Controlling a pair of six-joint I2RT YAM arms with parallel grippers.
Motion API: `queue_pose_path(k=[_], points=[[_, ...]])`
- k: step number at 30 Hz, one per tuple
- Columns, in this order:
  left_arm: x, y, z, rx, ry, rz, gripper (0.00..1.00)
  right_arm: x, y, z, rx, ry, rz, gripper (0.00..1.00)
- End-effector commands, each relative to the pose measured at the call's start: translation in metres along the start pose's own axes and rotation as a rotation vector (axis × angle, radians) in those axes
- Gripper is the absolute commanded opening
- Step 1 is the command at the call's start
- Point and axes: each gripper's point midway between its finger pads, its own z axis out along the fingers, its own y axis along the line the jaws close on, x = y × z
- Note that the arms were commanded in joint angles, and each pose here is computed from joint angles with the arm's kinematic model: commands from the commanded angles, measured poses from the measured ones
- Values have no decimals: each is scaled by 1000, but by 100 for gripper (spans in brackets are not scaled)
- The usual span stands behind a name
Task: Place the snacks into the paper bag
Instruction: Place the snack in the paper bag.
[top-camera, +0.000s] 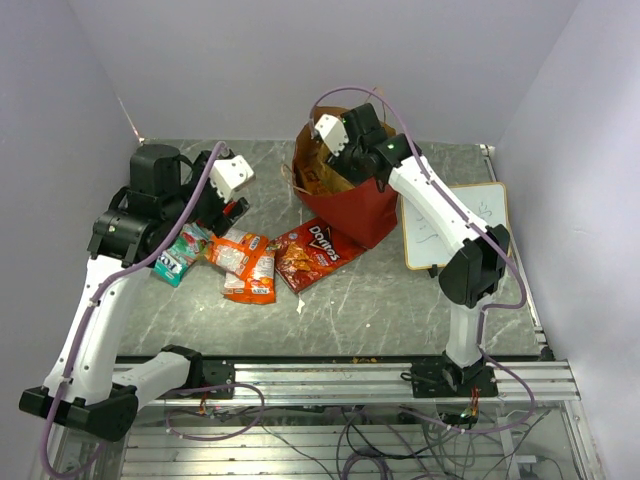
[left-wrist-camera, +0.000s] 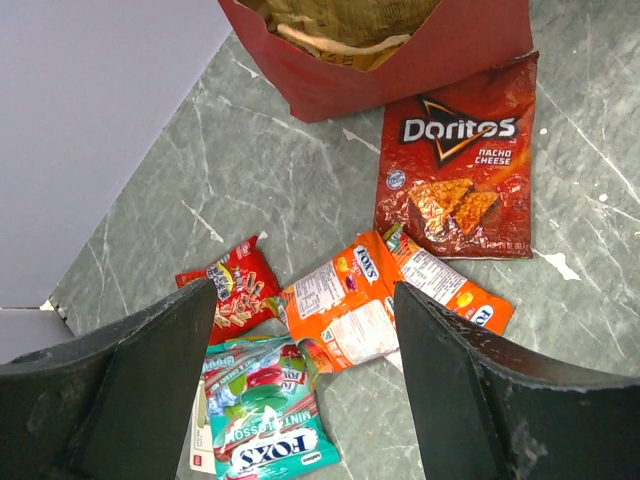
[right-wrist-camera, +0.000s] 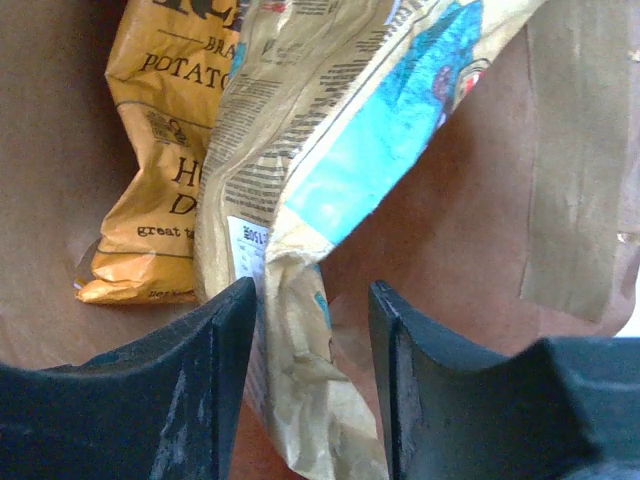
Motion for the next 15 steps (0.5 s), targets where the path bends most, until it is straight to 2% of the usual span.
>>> queue_pose_path(k=[1,10,15], points=[[-4,10,-1,-48,-22,-2,82,-12,-19,-5,57,-40,63,49],[0,15,3,-75,-10,-16,82,5,-54,0,164,7,117,53],[2,14,5,-73,-7,-19,82,17,-56,8,201,32,105,53]])
